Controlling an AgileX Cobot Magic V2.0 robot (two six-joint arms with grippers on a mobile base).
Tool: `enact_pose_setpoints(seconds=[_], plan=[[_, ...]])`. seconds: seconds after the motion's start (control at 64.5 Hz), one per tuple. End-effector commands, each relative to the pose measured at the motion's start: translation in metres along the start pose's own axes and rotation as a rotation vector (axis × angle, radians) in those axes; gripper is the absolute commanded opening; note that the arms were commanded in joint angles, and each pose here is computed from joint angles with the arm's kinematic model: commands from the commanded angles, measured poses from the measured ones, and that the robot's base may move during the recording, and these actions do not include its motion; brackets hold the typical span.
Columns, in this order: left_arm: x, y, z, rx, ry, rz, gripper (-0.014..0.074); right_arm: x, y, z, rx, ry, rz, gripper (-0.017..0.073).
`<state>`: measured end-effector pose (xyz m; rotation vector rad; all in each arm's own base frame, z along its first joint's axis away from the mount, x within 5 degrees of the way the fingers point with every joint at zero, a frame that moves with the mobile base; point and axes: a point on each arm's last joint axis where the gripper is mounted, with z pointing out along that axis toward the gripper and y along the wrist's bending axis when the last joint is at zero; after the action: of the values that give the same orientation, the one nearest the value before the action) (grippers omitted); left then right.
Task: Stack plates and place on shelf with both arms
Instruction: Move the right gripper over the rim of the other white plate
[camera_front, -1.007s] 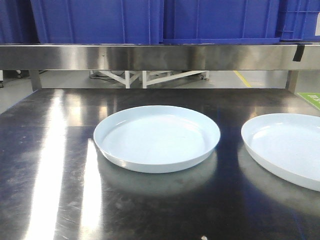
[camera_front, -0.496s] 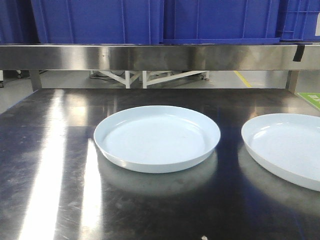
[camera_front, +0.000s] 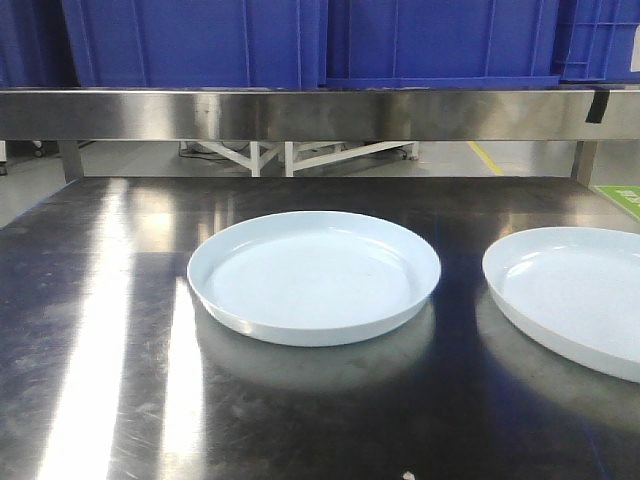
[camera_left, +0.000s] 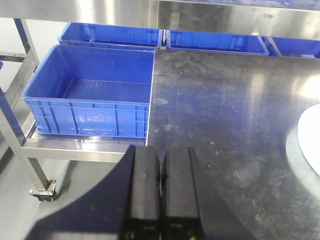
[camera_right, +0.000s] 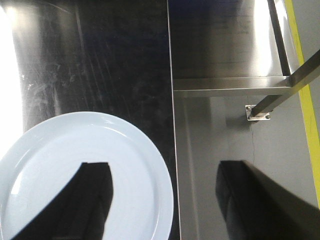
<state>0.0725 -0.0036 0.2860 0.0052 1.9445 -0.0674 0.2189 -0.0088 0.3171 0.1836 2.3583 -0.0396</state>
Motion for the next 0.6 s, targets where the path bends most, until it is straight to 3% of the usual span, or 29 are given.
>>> enact_pose_setpoints(seconds=[0.0,0.077,0.201,0.263,0.418,0.589], plan=[[-0.0146,-0.0015,-0.0034,0.014,-0.095,-0.005,0.0090,-0.0132,0.0009,-0.0096,-0.013,-0.105,-0.014,0.0477],[-0.0146,-0.0015,-0.0034,0.014,-0.095,-0.005,0.0090,-0.0129,0.0008,-0.0096,-0.012,-0.102,-0.014,0.0347],[-0.0146,-0.0015,-0.0034,0.014,-0.095,-0.005,0.0090,-0.0111,0.0004,-0.0094,-0.008,-0.082,-0.014,0.0032],[-0.0146,-0.0015,-0.0034,0.014,-0.095,-0.005,0.0090,-0.0109,0.0004,-0.0094,-0.008,-0.080,-0.014,0.0072],[-0.0146,-0.0015,-0.0034,0.014,-0.095,-0.005,0.0090,-0.0109,0.0005,-0.0094,-0.008,-0.080,-0.013,0.0067],[-0.0146,-0.0015,-0.0034,0.014,-0.095,-0.005,0.0090,-0.0088,0.0064,-0.0095,-0.077,-0.054,0.077,0.0067]])
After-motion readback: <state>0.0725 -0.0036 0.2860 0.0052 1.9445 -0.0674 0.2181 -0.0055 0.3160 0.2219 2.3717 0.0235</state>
